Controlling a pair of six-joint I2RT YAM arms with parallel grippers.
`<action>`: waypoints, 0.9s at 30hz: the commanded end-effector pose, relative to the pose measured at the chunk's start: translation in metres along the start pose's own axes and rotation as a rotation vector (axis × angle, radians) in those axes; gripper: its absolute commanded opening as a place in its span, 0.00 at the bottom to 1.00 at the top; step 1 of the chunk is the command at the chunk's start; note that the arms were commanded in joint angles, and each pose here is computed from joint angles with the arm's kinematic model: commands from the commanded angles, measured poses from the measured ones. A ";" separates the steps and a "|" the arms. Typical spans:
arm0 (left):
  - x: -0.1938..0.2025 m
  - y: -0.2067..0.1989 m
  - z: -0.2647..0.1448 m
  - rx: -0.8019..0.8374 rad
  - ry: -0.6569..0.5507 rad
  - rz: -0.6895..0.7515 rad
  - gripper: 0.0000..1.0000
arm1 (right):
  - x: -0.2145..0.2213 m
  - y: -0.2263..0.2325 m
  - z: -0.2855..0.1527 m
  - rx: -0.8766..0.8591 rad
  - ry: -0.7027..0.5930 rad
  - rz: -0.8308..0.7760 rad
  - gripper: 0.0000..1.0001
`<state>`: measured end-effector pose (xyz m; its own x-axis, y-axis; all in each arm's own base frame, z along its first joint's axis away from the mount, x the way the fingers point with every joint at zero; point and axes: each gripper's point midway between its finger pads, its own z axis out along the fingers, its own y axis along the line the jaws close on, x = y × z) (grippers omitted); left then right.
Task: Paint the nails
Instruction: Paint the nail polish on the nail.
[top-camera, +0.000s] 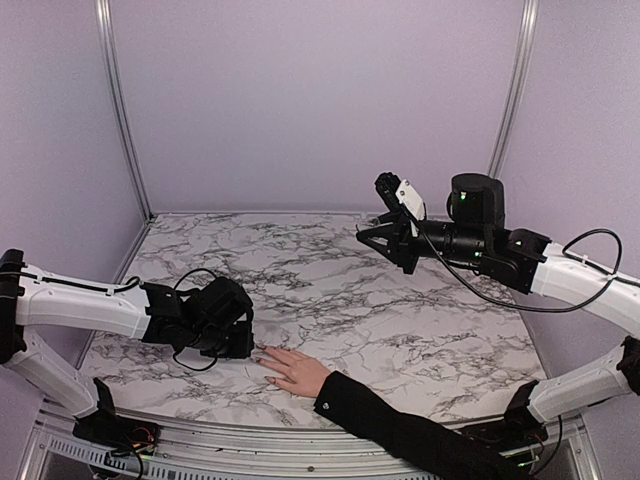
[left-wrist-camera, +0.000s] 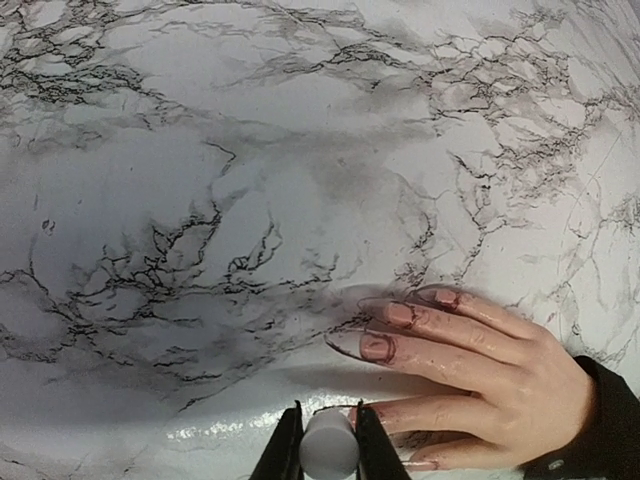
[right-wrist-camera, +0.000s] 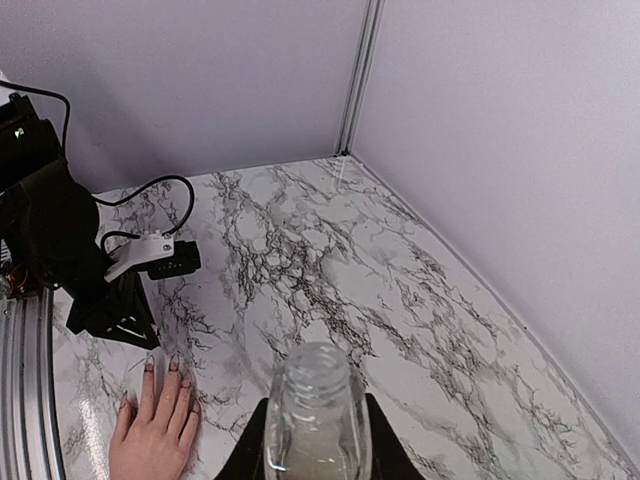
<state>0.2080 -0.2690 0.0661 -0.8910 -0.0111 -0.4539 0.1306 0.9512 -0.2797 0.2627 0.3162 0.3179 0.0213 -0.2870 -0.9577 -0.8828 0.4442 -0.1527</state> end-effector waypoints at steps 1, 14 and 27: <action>-0.003 0.012 0.000 -0.050 -0.010 -0.014 0.00 | -0.008 -0.005 -0.006 0.022 -0.019 -0.012 0.00; -0.005 0.023 -0.001 -0.087 -0.012 -0.019 0.00 | -0.010 -0.005 -0.007 0.021 -0.021 -0.013 0.00; -0.100 0.038 -0.082 -0.073 -0.255 0.004 0.00 | -0.026 -0.009 -0.007 0.034 -0.049 -0.019 0.00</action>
<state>0.2449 -0.2202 0.1222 -0.8163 -0.1057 -0.5678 0.0579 0.9632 -0.2626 0.2627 0.3161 0.3178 0.0208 -0.2880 -0.9574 -0.8827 0.4443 -0.1528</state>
